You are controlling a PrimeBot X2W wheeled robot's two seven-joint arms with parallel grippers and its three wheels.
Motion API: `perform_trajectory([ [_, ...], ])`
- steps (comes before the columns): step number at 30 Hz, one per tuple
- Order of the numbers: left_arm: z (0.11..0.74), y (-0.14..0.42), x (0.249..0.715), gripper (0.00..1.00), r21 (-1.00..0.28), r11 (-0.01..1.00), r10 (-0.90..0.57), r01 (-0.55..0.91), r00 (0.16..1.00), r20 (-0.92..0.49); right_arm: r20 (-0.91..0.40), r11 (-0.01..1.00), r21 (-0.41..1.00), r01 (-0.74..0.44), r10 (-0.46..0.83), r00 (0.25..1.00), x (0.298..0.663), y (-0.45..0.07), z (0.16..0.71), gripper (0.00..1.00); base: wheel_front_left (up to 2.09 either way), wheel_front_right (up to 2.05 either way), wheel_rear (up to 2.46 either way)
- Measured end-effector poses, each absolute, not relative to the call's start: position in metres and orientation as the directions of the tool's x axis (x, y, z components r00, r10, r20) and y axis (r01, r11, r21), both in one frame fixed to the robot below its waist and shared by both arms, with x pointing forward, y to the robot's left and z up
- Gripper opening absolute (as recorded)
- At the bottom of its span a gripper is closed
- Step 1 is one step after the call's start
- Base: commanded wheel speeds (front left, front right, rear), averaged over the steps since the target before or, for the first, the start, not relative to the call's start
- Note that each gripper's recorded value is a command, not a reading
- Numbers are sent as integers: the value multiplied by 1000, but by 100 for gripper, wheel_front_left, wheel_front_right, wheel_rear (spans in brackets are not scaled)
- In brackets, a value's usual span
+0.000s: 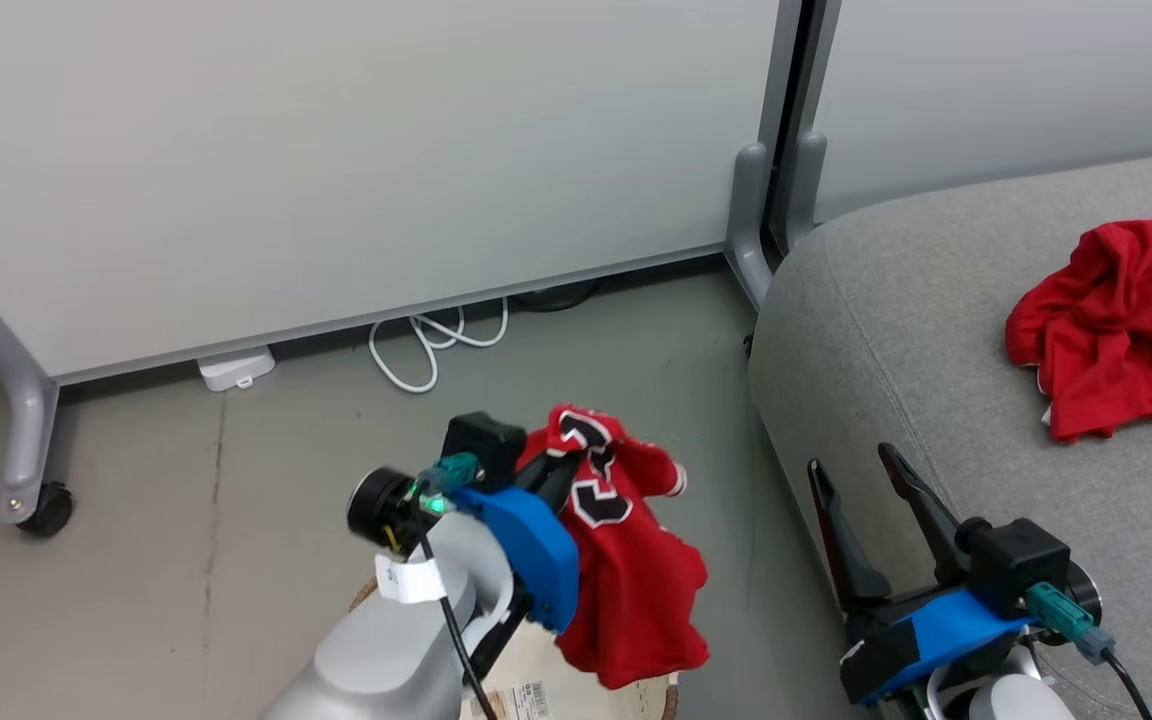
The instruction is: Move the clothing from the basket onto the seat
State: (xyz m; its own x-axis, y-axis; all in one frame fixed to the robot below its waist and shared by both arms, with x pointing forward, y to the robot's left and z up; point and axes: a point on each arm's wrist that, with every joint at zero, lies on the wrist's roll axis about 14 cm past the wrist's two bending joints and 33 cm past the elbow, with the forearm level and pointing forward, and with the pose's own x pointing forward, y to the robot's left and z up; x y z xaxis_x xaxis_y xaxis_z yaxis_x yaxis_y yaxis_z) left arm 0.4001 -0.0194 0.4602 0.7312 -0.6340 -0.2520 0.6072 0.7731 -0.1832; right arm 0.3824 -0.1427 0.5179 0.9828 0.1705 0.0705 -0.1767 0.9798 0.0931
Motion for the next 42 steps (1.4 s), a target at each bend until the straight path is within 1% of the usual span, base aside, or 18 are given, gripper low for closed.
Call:
perform_trajectory([
  [6,503,-42,407,0,-144,723,-690,675,706,-159,80,977,90,-195,188,979,379,-137,524,100,0,0,0],
  [9,519,-52,407,0,-115,695,-719,709,683,-129,74,975,85,-207,201,977,378,-133,524,100,0,0,0],
  [16,547,-70,406,0,-97,649,-761,754,644,-78,79,972,75,-223,217,973,374,-128,528,100,0,0,0],
  [25,556,-76,405,0,-92,632,-775,769,629,-67,73,974,61,-220,215,974,370,-129,529,100,0,0,0],
  [33,552,-75,405,0,-125,639,-768,759,636,-72,62,972,57,-229,226,972,369,-125,527,100,0,0,0],
  [42,547,-73,407,0,-128,644,-765,754,638,-85,11,945,30,-324,324,946,372,-93,518,100,0,0,0],
])
